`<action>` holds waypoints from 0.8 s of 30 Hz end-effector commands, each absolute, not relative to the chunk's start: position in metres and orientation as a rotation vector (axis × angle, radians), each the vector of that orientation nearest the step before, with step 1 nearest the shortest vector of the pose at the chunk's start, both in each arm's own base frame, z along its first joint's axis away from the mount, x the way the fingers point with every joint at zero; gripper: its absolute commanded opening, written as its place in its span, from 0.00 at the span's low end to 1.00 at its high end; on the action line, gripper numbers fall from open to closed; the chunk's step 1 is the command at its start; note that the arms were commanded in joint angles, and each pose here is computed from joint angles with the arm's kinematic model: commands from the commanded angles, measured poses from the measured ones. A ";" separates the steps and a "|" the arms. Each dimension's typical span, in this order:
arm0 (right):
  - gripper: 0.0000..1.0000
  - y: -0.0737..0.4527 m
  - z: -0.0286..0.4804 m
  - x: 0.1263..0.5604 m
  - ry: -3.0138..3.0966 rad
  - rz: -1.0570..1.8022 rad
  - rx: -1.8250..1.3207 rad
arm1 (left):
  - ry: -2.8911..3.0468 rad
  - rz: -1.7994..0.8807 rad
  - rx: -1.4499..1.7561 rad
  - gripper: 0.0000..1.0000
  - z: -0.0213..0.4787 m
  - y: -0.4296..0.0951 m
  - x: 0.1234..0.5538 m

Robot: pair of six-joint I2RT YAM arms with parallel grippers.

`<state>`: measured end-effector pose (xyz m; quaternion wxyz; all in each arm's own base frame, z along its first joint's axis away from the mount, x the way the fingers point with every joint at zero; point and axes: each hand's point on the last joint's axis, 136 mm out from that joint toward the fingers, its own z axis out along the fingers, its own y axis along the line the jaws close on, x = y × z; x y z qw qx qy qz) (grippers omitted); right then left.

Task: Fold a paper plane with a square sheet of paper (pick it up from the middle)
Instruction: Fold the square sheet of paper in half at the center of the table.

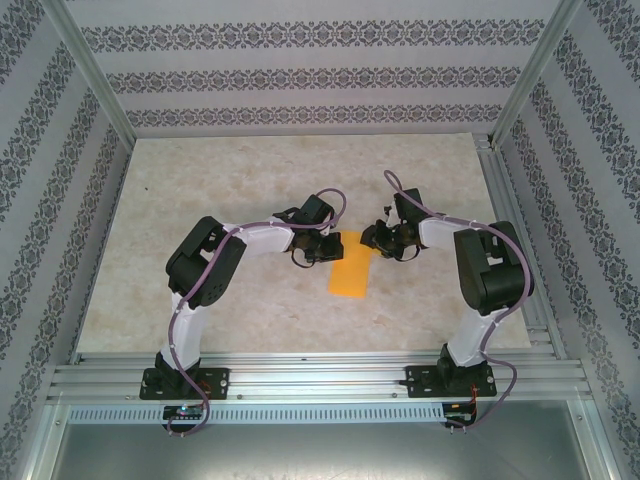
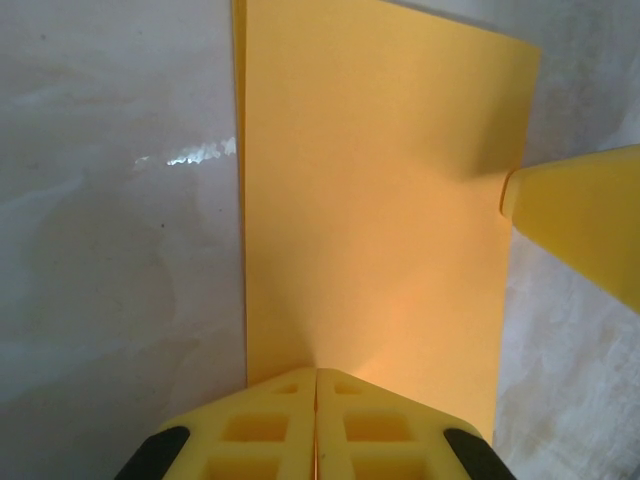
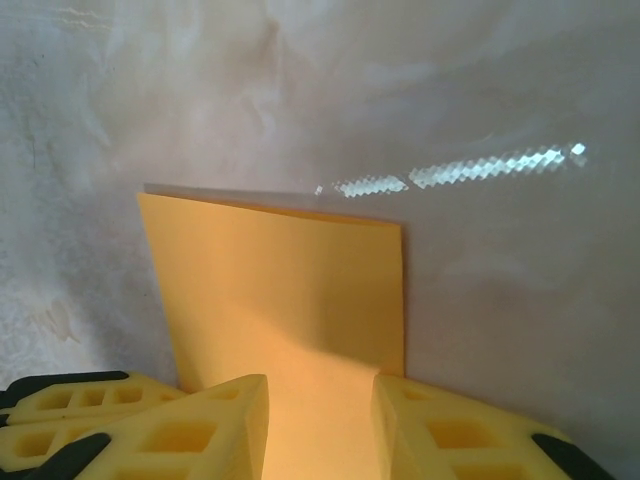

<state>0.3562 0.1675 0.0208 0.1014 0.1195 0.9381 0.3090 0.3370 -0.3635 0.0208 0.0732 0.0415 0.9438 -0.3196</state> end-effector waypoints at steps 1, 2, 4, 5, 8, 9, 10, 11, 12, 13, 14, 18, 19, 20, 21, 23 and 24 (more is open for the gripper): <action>0.34 0.165 0.033 0.346 2.768 0.875 0.311 | 2.912 -0.887 0.139 0.10 0.002 -0.357 0.321; 0.34 0.167 0.039 0.345 2.756 0.890 0.302 | 2.911 -0.888 0.138 0.10 0.002 -0.357 0.321; 0.35 0.175 0.050 0.340 2.729 0.928 0.281 | 2.911 -0.888 0.137 0.10 0.002 -0.357 0.320; 0.35 0.179 0.052 0.335 2.723 0.950 0.272 | 2.911 -0.889 0.135 0.10 0.002 -0.357 0.320; 0.35 0.188 0.047 0.321 2.723 0.987 0.278 | 2.911 -0.891 0.136 0.10 0.002 -0.357 0.320; 0.35 0.188 0.043 0.317 2.725 0.987 0.289 | 2.911 -0.891 0.138 0.10 0.002 -0.357 0.320; 0.34 0.187 0.037 0.313 2.735 0.979 0.307 | 2.912 -0.891 0.140 0.10 0.002 -0.357 0.320; 0.34 0.185 0.031 0.310 2.744 0.972 0.323 | 2.911 -0.890 0.139 0.10 0.002 -0.357 0.320; 0.34 0.184 0.023 0.306 2.755 0.971 0.339 | 2.913 -0.890 0.138 0.10 0.002 -0.356 0.320; 0.33 0.183 0.016 0.303 2.768 0.963 0.352 | 2.912 -0.890 0.138 0.10 0.002 -0.356 0.320; 0.33 0.182 0.008 0.297 2.787 0.956 0.364 | 2.913 -0.890 0.138 0.10 0.002 -0.357 0.320; 0.33 0.179 -0.003 0.285 2.816 0.950 0.384 | 2.911 -0.888 0.139 0.10 0.002 -0.356 0.320; 0.33 0.179 0.000 0.285 2.810 0.951 0.379 | 2.912 -0.890 0.140 0.10 0.002 -0.356 0.320; 0.33 0.180 0.005 0.284 2.799 0.957 0.372 | 2.913 -0.889 0.140 0.10 0.002 -0.356 0.319; 0.33 0.181 0.013 0.285 2.781 0.969 0.360 | 2.914 -0.890 0.139 0.10 0.002 -0.356 0.319; 0.33 0.183 0.026 0.284 2.754 0.982 0.344 | 2.913 -0.890 0.138 0.10 0.002 -0.356 0.319; 0.34 0.185 0.032 0.282 2.738 0.995 0.330 | 2.914 -0.888 0.137 0.10 0.002 -0.356 0.319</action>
